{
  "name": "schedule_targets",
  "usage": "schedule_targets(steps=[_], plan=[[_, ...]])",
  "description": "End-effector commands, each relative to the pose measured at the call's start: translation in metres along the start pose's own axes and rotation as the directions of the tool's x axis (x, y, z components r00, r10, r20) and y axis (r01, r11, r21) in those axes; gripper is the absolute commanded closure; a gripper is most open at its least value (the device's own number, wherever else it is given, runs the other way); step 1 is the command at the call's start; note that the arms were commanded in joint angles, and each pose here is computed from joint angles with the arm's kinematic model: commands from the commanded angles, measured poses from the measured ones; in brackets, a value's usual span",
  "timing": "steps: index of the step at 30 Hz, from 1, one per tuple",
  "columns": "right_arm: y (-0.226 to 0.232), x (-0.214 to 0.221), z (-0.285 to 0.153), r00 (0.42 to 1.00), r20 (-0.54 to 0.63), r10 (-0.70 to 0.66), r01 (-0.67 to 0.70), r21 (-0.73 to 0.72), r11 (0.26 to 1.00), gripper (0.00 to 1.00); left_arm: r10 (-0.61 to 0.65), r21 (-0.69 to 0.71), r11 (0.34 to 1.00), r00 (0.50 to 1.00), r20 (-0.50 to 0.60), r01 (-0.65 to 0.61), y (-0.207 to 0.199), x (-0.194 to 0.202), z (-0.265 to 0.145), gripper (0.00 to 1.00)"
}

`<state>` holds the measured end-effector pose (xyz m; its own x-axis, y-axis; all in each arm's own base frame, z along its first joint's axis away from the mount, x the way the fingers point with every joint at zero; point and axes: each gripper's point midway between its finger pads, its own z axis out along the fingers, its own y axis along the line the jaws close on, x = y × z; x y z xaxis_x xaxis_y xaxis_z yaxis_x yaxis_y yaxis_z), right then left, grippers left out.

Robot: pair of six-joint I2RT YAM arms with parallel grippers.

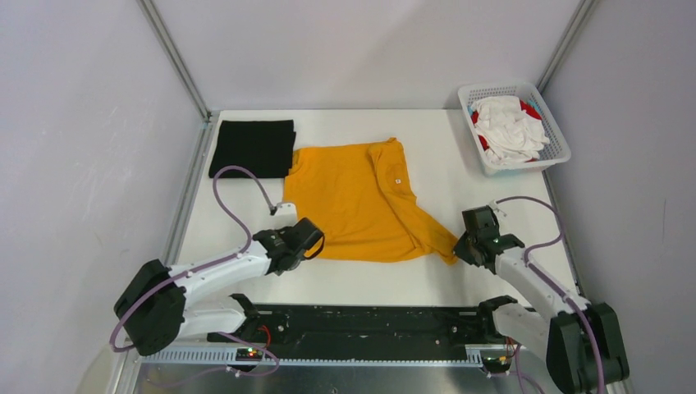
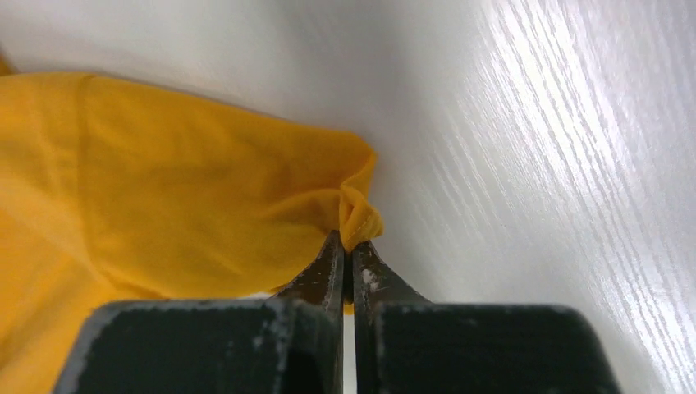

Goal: Fold and stack the t-shirts
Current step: Flatten out the tshirt

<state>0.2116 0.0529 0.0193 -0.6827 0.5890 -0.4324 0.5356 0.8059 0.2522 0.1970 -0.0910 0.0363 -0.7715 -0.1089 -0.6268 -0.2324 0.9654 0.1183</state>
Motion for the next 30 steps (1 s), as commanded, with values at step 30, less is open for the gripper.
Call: schedule_targets(steps=[30], plan=[[0.096,-0.243,-0.525,0.441,0.810,0.387,0.414,-0.566,0.713,1.00,-0.568,0.654,0.751,0.418,0.709,-0.088,0.124,-0.326,-0.430,1.00]])
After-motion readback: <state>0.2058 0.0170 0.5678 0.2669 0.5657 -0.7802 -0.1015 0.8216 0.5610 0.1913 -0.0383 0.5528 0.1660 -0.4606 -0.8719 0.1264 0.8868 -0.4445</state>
